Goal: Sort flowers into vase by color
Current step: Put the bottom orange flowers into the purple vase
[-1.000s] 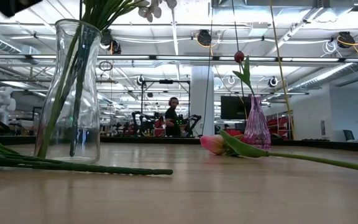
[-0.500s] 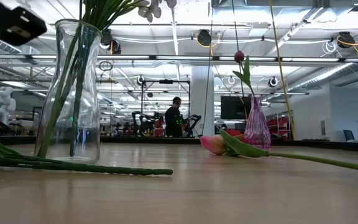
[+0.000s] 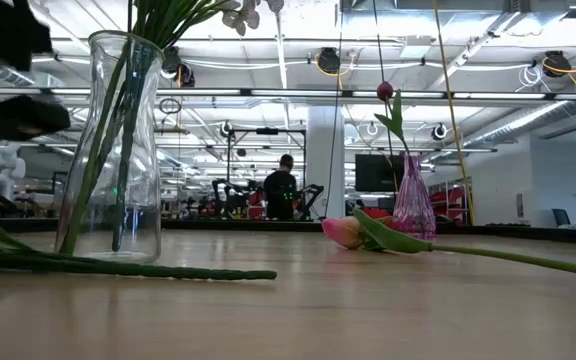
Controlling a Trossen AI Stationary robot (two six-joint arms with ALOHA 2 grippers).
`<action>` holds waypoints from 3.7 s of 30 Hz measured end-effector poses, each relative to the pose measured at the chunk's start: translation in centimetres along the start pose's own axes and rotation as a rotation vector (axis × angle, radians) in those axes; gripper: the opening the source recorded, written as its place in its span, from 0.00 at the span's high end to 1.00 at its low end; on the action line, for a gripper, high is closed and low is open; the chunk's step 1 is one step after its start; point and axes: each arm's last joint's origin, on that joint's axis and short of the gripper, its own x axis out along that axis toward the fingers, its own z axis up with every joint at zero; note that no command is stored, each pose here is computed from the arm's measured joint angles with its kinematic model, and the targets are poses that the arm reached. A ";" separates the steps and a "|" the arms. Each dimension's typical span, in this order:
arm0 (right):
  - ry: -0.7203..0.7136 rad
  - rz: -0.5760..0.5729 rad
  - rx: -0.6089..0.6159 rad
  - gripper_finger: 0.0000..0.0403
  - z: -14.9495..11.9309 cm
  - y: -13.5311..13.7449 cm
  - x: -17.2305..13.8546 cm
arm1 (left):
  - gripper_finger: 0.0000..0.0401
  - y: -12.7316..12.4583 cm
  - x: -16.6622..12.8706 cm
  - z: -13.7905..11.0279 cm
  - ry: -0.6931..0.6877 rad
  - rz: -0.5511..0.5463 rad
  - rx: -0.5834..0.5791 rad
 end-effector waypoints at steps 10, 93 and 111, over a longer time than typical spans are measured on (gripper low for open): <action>0.044 0.035 -0.015 0.52 -0.3 0.0 0.0 | 0.81 1.6 1.2 -0.4 0.187 0.011 0.095; 0.069 -0.634 -1.281 0.85 7.9 -20.9 7.0 | 1.00 35.5 -23.8 -0.4 -0.535 -0.140 -0.856; 0.026 -0.622 -1.573 0.85 8.1 -20.2 13.0 | 1.00 36.1 -22.6 0.2 -0.513 -0.266 -0.930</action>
